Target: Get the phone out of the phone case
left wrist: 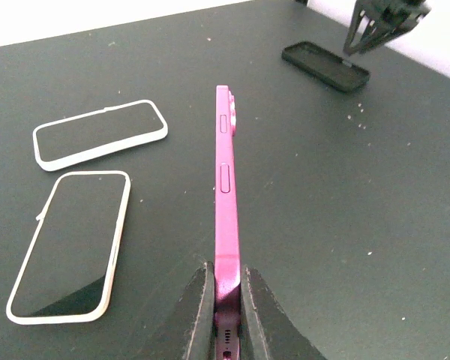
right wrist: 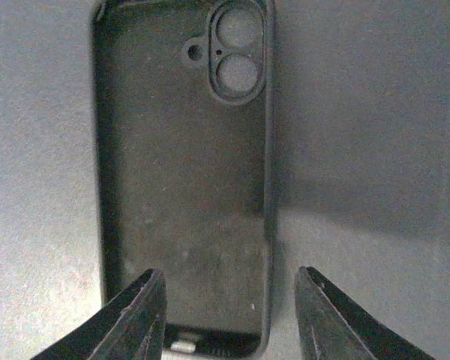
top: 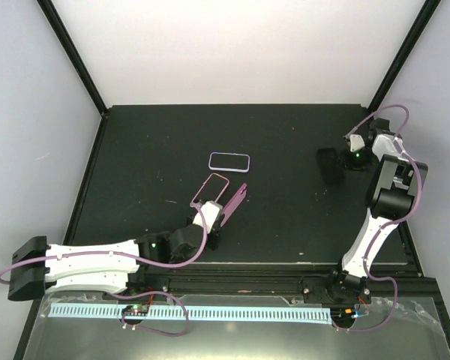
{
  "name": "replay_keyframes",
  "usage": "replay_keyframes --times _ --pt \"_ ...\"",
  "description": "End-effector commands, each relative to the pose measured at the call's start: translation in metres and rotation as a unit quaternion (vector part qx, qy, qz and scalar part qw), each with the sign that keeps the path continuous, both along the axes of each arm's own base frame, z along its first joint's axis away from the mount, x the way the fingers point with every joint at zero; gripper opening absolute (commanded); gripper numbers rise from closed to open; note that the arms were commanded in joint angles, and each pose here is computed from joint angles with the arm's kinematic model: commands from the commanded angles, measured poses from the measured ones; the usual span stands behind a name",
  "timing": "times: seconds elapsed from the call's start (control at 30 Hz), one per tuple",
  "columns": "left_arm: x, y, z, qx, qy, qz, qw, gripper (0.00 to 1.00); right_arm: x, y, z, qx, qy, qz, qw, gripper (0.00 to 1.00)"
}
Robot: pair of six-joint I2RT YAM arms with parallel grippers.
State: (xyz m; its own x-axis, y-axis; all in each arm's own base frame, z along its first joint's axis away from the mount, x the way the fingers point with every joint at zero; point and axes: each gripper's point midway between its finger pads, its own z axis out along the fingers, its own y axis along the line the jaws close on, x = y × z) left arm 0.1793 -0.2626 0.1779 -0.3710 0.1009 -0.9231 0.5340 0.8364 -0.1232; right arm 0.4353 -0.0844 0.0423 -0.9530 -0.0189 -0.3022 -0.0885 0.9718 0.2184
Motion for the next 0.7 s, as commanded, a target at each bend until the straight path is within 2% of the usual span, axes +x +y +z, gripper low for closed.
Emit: replay_keyframes --times 0.0,0.17,0.3,0.37,0.5,0.57,0.67 --pt "0.008 -0.010 0.022 -0.005 -0.021 0.015 1.000 0.02 -0.005 -0.003 0.046 -0.037 -0.065 -0.001 0.997 0.47" --pt "0.022 -0.017 0.018 0.055 -0.040 0.047 0.997 0.02 -0.054 0.050 0.091 0.019 -0.125 0.047 0.991 0.47" --pt "0.039 -0.032 0.011 0.106 -0.075 0.063 0.990 0.02 -0.098 0.103 0.121 0.001 -0.173 0.107 0.979 0.48" --pt "0.049 -0.044 0.001 0.136 -0.081 0.068 0.985 0.02 -0.120 0.129 0.148 -0.001 -0.220 0.137 0.966 0.49" --pt "0.072 -0.070 0.000 0.171 -0.094 0.080 0.977 0.02 -0.149 0.143 0.192 0.031 -0.293 0.114 0.949 0.55" --pt "0.083 -0.083 -0.002 0.195 -0.101 0.083 0.972 0.01 -0.157 0.141 0.210 0.036 -0.324 0.083 0.942 0.62" --pt "0.098 -0.103 0.001 0.225 -0.120 0.090 0.963 0.02 -0.168 0.139 0.231 0.034 -0.376 0.067 0.924 0.82"
